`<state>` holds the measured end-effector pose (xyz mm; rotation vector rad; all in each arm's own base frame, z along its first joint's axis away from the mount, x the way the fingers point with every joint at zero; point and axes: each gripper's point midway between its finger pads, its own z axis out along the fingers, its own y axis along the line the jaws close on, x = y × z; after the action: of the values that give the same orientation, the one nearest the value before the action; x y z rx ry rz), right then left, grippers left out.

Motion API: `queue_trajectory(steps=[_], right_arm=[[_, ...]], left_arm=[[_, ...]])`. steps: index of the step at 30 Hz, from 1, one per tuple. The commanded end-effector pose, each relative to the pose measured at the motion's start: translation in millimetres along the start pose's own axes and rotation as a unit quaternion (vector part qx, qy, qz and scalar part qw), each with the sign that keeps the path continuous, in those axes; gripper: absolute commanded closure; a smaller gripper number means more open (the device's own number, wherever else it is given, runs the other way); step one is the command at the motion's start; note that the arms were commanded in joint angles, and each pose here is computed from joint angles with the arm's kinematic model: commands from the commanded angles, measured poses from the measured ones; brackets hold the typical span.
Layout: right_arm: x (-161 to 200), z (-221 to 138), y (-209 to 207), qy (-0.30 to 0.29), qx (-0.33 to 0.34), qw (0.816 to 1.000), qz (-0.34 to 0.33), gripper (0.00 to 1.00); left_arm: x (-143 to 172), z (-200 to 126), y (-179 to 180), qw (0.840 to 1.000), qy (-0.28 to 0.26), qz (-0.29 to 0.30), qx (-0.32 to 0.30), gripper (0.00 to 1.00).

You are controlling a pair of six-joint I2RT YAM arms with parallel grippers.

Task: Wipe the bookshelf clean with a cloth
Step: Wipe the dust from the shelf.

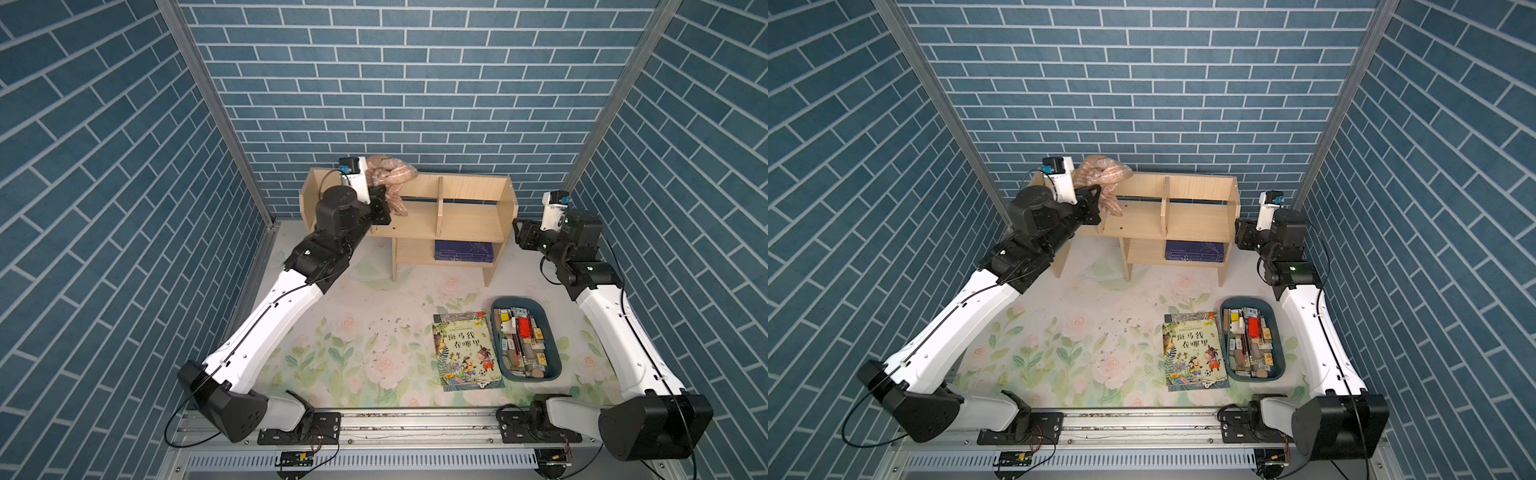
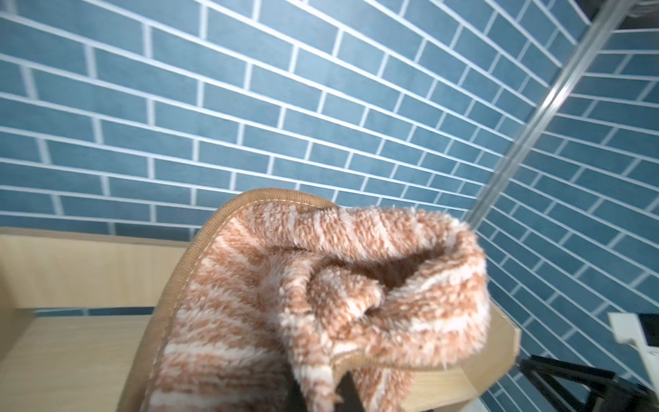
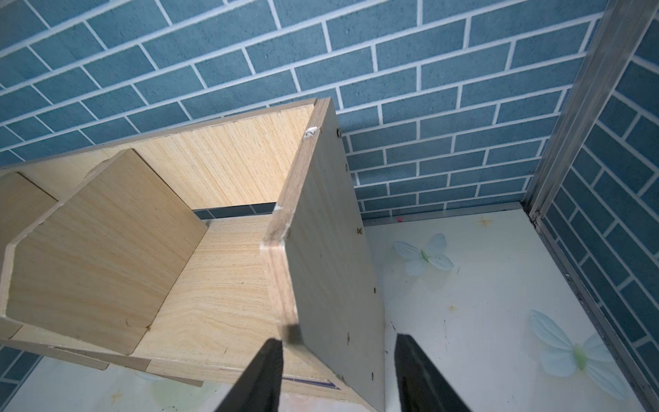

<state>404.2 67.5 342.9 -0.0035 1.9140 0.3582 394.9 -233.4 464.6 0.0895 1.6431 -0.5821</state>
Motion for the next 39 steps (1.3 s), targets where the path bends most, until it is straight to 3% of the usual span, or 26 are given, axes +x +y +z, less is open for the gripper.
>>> queue_trajectory(steps=[1, 8, 16, 24, 27, 30, 34, 39], right_arm=[[3, 3, -3, 0.003, 0.012, 1.000, 0.012, 0.44], [13, 14, -5, 0.021, 0.011, 1.000, 0.012, 0.39], [21, 25, -5, 0.033, 0.004, 0.999, 0.012, 0.47], [22, 32, -2, 0.036, -0.002, 0.999, 0.013, 0.50], [22, 33, -3, 0.036, 0.001, 0.999, 0.013, 0.59], [20, 32, -3, 0.034, 0.003, 0.999, 0.014, 0.80], [18, 30, -3, 0.035, 0.004, 0.999, 0.012, 0.97], [16, 28, -2, 0.034, 0.003, 0.999, 0.010, 1.00]], left_arm=[[33, 28, -20, 0.999, 0.036, 0.011, 0.027, 1.00], [97, 81, -9, 0.995, 0.097, -0.005, 0.000, 1.00], [160, 98, 25, 0.986, 0.151, -0.008, -0.072, 1.00], [149, 113, 42, 0.982, 0.136, -0.003, -0.135, 1.00], [147, 126, 38, 0.981, 0.137, -0.005, -0.136, 1.00], [153, 138, 30, 0.981, 0.149, -0.003, -0.124, 1.00], [166, 139, 15, 0.980, 0.163, 0.012, -0.110, 1.00], [167, 123, 16, 0.981, 0.157, 0.012, -0.117, 1.00]])
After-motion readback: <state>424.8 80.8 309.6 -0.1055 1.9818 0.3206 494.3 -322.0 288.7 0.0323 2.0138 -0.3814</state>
